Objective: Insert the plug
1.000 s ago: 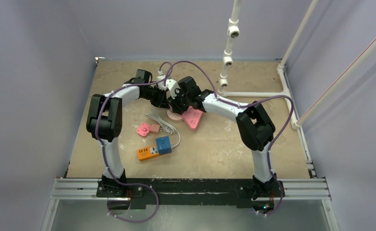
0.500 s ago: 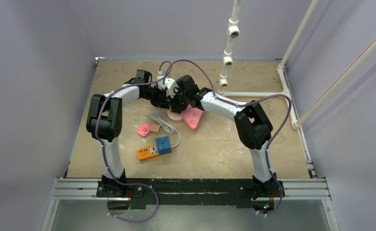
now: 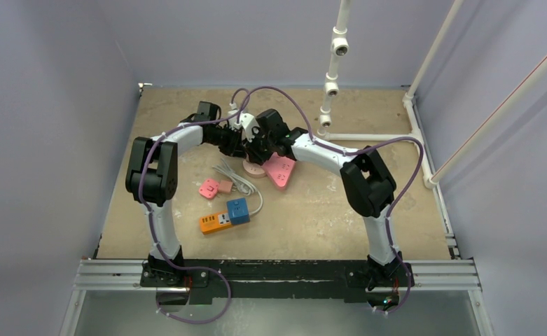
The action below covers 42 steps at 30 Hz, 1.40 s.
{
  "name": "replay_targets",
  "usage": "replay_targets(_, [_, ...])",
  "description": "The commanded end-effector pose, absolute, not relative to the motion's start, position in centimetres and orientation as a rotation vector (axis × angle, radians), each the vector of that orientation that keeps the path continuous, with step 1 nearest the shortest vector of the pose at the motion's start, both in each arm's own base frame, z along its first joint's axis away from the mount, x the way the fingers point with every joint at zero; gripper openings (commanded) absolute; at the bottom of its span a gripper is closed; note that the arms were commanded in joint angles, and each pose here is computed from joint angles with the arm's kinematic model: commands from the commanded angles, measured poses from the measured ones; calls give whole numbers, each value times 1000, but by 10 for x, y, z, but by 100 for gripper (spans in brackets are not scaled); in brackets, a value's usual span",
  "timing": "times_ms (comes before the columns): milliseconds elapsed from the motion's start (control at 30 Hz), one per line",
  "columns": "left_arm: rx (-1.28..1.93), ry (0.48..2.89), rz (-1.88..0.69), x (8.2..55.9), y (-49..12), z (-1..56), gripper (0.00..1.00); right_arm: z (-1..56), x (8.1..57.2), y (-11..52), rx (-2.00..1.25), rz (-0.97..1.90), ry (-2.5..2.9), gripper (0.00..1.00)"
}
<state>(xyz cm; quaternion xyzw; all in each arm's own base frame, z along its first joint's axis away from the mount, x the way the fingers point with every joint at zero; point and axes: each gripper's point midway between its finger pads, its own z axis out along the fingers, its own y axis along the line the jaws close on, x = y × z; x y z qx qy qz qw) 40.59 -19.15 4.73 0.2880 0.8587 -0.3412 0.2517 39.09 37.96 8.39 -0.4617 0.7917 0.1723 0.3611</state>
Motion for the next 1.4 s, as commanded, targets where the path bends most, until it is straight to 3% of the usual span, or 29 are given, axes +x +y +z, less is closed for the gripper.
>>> replay_targets(0, [853,2351,-942,391,-197,30,6,60,396,384,-1190,414,2070,0])
replay_targets(600, [872,2341,-913,392,-191,40,5,17,374,367,-1243,419,2152,0])
replay_targets(767, [810,2301,-859,417,-183,75,22,14,370,366,-1245,430,2155,0])
replay_targets(867, [795,2265,-869,427,-184,101,27,15,368,365,-1242,434,2151,0])
replay_targets(1100, [731,2215,-1024,422,-199,132,30,17,368,364,-1235,439,2140,0])
replay_targets(1367, [829,2256,-1067,396,-195,119,26,20,373,363,-1224,440,2135,0])
